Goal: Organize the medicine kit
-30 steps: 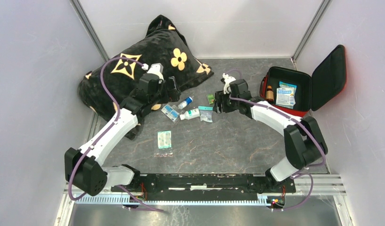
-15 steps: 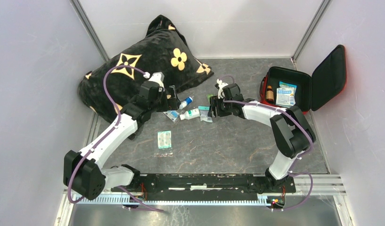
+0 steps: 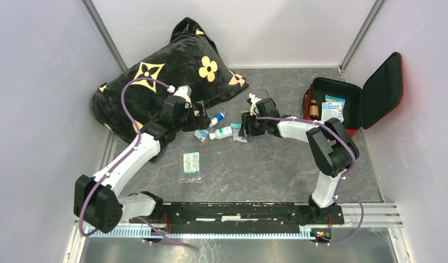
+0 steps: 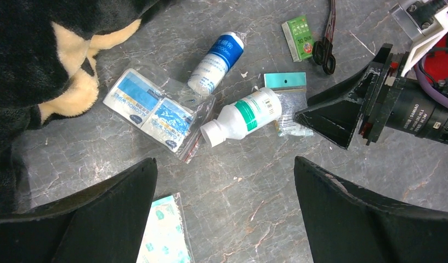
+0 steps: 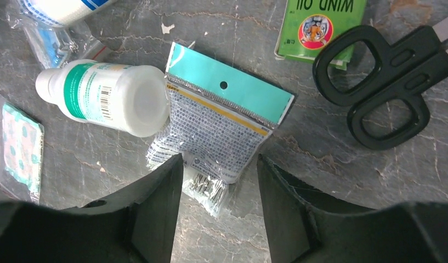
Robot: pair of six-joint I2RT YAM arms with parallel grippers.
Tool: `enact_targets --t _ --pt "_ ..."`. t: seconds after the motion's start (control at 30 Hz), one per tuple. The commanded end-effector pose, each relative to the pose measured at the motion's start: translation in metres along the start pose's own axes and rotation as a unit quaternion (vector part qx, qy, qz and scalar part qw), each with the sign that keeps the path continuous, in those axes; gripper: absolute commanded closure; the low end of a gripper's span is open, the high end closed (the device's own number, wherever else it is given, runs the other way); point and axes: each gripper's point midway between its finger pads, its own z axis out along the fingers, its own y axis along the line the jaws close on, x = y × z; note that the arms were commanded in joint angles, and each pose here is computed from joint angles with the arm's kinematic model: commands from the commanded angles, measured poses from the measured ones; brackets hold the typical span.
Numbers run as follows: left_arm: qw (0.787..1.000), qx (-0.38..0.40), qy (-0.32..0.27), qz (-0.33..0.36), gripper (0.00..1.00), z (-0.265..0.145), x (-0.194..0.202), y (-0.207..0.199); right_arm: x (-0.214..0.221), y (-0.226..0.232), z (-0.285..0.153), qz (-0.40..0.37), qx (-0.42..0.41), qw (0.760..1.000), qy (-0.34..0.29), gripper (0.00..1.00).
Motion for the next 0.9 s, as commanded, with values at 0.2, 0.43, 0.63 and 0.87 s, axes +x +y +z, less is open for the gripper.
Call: enact_targets --t 0.2,0.43,0.63,0.87 --pt "1.000 0.012 -0.014 -0.018 0.00 0.001 -0.009 -0.007 -0.003 -0.001 0.011 -0.004 0.001 1.000 -0.006 0.69" --pt "1.000 0.007 -0.011 -0.015 0.00 0.003 -0.009 -0.006 -0.025 -0.005 -0.008 -0.025 0.029 0.998 -0.051 0.93" --pt "1.000 0.004 -0.014 -0.015 0.00 0.002 -0.011 -0.005 -0.046 -0.012 -0.044 -0.046 0.066 0.993 -0.086 1.00" --pt "1.000 0.004 -0.014 -0.015 0.00 0.000 -0.011 -0.005 -0.084 -0.054 -0.108 -0.023 0.118 0.980 -0.158 1.00"
